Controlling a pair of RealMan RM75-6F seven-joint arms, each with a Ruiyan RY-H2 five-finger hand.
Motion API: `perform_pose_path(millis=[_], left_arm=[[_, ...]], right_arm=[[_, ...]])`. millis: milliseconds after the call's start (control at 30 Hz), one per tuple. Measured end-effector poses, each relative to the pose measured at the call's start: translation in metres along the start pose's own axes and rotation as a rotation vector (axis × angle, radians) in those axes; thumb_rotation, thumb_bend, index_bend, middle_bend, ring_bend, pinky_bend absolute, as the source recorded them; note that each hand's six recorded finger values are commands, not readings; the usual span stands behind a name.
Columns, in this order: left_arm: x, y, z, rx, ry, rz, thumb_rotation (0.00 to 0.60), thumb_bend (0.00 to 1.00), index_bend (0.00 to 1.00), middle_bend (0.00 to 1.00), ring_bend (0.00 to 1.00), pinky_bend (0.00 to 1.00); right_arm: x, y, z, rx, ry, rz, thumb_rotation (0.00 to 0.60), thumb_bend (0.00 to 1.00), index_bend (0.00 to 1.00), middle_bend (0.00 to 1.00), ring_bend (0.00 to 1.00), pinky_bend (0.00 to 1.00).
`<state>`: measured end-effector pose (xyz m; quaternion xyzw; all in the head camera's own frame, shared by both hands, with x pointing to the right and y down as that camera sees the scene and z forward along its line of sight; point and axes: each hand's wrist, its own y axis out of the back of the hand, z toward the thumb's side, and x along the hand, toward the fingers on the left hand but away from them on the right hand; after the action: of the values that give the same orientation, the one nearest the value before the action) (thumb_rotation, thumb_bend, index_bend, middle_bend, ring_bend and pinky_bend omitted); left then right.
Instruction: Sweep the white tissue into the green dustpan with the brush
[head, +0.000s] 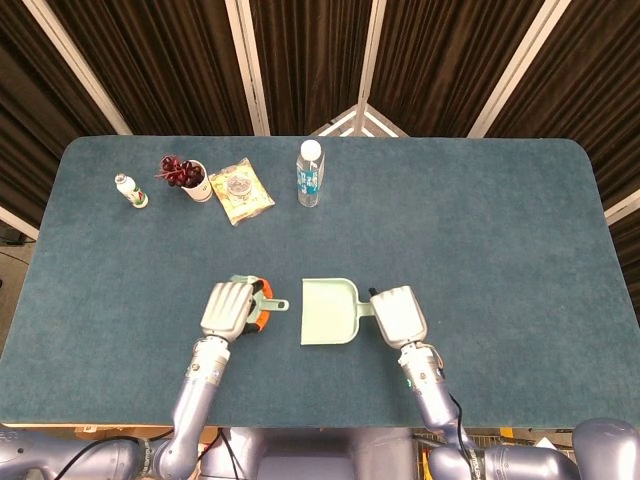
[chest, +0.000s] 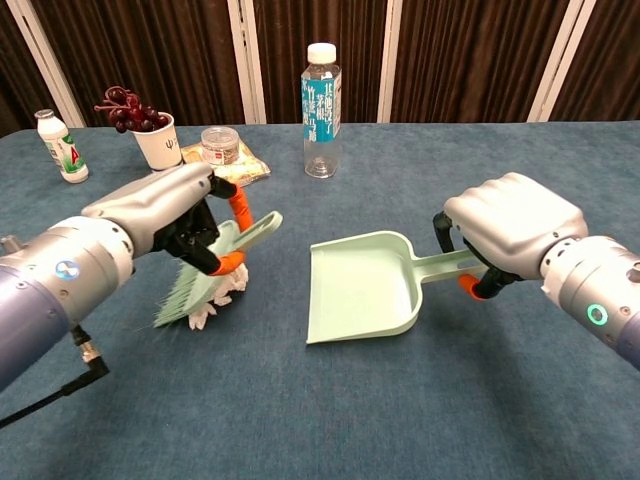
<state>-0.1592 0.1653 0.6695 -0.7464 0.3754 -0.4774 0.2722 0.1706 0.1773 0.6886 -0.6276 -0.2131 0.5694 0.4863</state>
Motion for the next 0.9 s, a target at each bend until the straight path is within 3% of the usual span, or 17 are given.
perform_pose_path(millis=[500,733,900], left_arm=[[-0.003,-0.006,0.059,-0.176,-0.121,0.075,0.600,0.67,0.78,1.00,1.00,1.00],[-0.003,0.008,0.072,-0.263,-0.168,0.134,0.600,0.67,0.79,1.00,1.00,1.00],[-0.004,0.020,0.071,-0.272,-0.180,0.148,0.600,0.67,0.79,1.00,1.00,1.00]], right_arm=[[0.000,0.003,-0.003,0.000,0.003,-0.007,0.600,0.46,0.60,0.82,0.80,0.86],[0.001,0.004,-0.001,0.001,0.007,-0.009,0.600,0.46,0.60,0.82,0.80,0.86],[0.002,0.007,0.001,-0.003,0.010,-0.013,0.600,0.46,0.60,0.82,0.80,0.86]])
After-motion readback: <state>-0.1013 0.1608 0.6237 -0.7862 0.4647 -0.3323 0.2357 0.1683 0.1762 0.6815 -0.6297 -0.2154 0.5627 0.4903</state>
